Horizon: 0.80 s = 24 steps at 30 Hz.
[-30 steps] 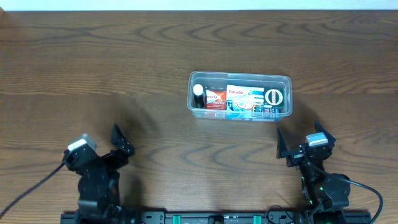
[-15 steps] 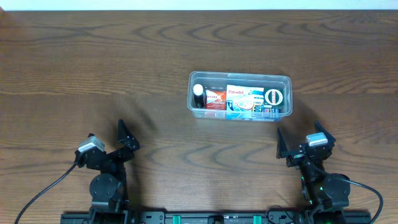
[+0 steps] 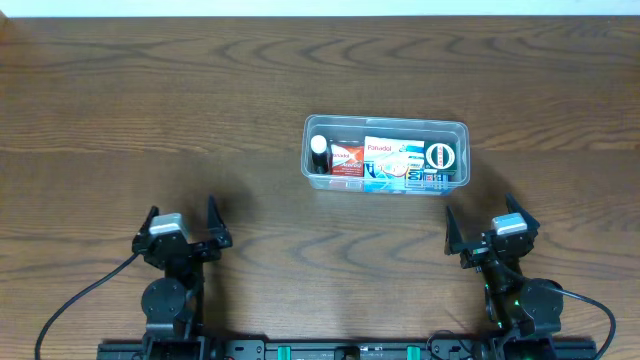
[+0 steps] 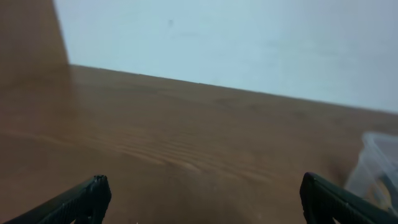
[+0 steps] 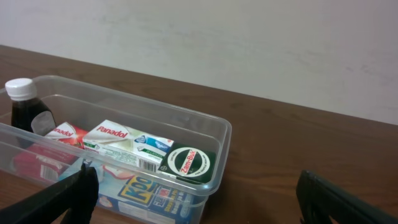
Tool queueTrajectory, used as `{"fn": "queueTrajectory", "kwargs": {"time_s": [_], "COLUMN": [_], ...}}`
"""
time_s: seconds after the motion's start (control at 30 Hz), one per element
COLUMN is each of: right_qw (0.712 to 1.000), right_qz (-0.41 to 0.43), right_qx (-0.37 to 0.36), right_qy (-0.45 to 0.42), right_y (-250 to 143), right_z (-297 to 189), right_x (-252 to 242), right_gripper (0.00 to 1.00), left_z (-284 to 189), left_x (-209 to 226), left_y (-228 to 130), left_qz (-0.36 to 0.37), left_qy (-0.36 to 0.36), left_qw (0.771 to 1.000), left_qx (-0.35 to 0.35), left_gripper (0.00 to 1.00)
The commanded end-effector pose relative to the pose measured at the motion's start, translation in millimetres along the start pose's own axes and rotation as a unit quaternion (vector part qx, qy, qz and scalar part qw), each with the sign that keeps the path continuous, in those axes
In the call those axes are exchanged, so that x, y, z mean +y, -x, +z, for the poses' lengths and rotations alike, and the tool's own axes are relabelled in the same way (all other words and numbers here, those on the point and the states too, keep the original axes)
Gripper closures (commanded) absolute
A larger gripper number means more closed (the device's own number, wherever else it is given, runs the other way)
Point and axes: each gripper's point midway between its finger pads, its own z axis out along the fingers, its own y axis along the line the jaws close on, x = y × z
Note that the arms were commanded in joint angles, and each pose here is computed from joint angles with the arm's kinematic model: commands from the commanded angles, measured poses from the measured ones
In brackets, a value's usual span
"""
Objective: Pack container
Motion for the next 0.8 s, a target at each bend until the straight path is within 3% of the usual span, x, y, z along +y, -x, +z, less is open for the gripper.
{"fn": "queueTrajectory", "kwargs": {"time_s": [0.0, 0.77], "right_qw": [1.000, 1.000], "right_qz": [-0.007, -0.007], "right_qx": [0.001, 0.001], "right_qy": [-0.008, -0.008], "right_y": [-0.9, -0.9], "right_z": [-0.3, -0.3], "right_x": [-3.5, -3.5], "right_gripper": [0.01, 0.01], "left_z": [0.7, 0.8], "left_x": [-6.7, -7.8], "left_y": [-20.0, -20.7], "left_qz": [0.040, 0.040], "left_qy": [-0.025, -0.028], "left_qw": [0.998, 0.998], "left_qx": [0.030, 0.031], "left_gripper": [0.02, 0.02]}}
